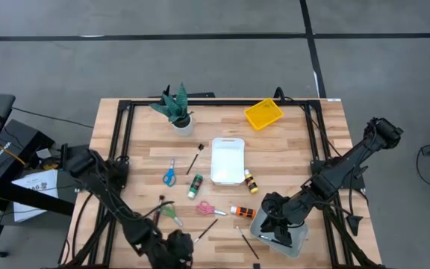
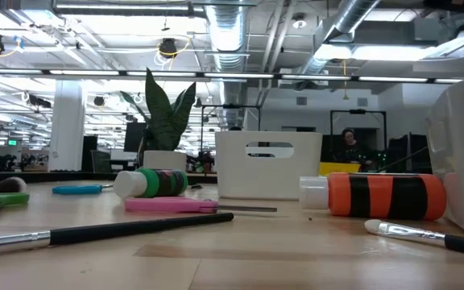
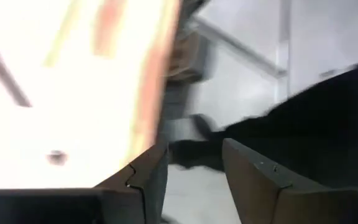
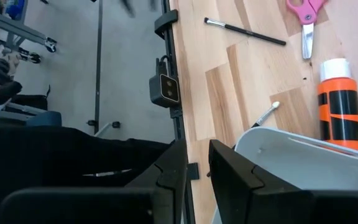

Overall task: Pick & Place Paint Supplies
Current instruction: Put the left eyeshadow brush into the gray bin

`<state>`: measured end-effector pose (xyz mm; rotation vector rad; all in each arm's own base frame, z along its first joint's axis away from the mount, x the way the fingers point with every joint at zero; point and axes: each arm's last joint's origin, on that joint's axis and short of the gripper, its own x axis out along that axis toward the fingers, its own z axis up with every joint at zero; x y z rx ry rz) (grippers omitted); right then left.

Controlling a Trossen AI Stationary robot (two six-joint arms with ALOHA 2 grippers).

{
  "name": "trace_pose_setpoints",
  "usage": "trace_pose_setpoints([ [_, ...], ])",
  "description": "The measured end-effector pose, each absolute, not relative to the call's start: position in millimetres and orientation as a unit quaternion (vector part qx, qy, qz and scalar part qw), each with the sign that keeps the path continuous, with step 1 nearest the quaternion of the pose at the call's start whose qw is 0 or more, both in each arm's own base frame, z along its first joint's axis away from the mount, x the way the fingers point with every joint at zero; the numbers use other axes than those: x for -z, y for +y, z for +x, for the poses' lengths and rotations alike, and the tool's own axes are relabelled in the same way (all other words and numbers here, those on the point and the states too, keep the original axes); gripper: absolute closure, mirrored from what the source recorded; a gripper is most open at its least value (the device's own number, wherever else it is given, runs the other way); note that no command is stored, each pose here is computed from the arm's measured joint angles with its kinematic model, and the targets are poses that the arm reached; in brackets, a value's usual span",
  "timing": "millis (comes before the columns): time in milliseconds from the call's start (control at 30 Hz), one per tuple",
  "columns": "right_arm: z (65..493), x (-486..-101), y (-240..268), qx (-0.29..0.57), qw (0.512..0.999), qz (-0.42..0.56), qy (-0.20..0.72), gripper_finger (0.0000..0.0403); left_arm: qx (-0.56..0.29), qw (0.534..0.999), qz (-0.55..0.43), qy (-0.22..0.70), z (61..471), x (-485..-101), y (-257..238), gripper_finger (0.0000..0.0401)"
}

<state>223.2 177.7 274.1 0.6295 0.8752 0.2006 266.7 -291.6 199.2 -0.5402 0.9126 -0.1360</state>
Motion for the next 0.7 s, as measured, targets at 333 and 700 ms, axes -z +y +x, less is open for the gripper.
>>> trace_pose_setpoints([
  [333, 223.5, -274.2, 177.3, -0.088, 0.856, 0.301, 0.412, 0.0337, -0.011, 0.869, -0.181, 0.461, 265.7, -177.8, -280.1, 0.0274],
  [700, 224.4, -274.1, 176.0, -0.074, 0.862, 0.298, 0.402, 0.0337, -0.049, 0.856, -0.177, 0.484, 272.1, -142.5, -282.2, 0.0275],
])
